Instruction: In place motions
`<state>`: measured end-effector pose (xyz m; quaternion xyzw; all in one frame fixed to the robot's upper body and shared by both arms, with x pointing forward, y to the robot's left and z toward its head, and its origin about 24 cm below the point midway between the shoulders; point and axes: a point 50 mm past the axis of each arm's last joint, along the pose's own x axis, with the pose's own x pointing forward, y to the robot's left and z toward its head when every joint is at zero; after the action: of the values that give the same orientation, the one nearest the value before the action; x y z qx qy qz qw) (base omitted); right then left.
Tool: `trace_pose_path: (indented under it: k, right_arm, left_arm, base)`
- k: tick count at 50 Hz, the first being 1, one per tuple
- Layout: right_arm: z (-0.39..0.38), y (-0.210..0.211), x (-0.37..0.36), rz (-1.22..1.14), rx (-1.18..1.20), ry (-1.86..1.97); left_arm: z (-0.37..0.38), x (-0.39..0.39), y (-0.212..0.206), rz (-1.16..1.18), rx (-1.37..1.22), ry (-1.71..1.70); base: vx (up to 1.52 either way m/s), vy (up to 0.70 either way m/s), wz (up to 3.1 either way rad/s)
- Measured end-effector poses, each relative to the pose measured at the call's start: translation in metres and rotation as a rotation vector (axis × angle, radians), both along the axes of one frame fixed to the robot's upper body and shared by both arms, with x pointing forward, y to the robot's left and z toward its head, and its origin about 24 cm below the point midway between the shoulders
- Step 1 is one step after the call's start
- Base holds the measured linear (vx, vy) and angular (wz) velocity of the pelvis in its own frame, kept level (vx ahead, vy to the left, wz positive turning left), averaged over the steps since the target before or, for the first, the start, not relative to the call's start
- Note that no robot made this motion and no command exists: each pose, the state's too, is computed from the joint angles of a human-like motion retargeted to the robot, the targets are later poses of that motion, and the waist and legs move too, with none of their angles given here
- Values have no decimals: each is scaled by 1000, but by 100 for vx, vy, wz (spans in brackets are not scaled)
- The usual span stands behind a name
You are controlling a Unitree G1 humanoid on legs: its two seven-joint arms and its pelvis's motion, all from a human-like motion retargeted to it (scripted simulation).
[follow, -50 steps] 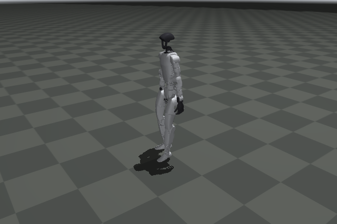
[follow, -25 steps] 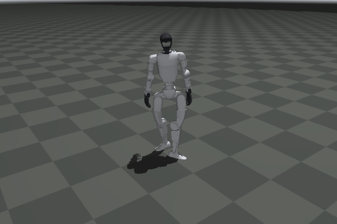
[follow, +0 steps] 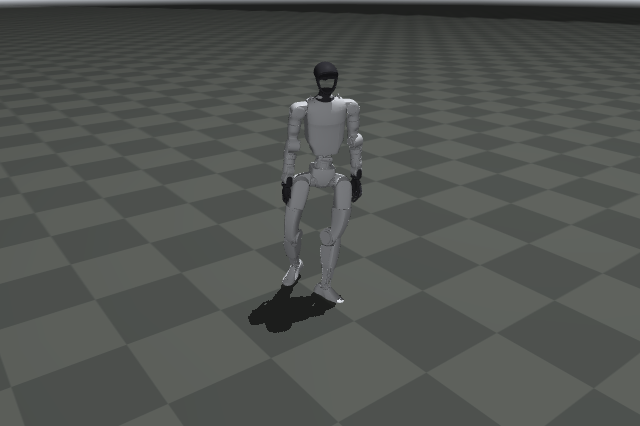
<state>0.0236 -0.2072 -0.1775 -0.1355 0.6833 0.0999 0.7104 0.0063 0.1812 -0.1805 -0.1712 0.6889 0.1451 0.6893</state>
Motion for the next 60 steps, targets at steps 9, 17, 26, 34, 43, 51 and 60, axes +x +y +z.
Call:
trace_pose_path:
  k: [9,17,26,34,43,51,60]
  right_arm:
    - [0,7,-49,-91,16,180]
    - [0,13,-60,7,41,238]
    - [-3,22,-8,58,68,50]
    - [-3,22,7,111,46,-10]
    - [-2,12,-10,96,43,76]
    - [1,-3,3,68,5,76]
    - [1,-3,-5,-56,18,93]
  left_arm:
    - [9,68,28,-181,77,-194]
    - [7,63,19,-164,60,-160]
    - [1,17,7,-64,28,-49]
    - [0,6,3,-53,12,-28]
    - [1,20,5,-162,-2,-60]
    - [2,17,11,-138,6,-62]
    - [5,2,32,-107,68,12]
  base:
    - [11,-3,103]
    - [18,-3,2]
    - [4,0,-72]
    - [-2,5,-33]
    - [-13,0,-172]
    - [-17,-4,-311]
    - [-5,-12,-178]
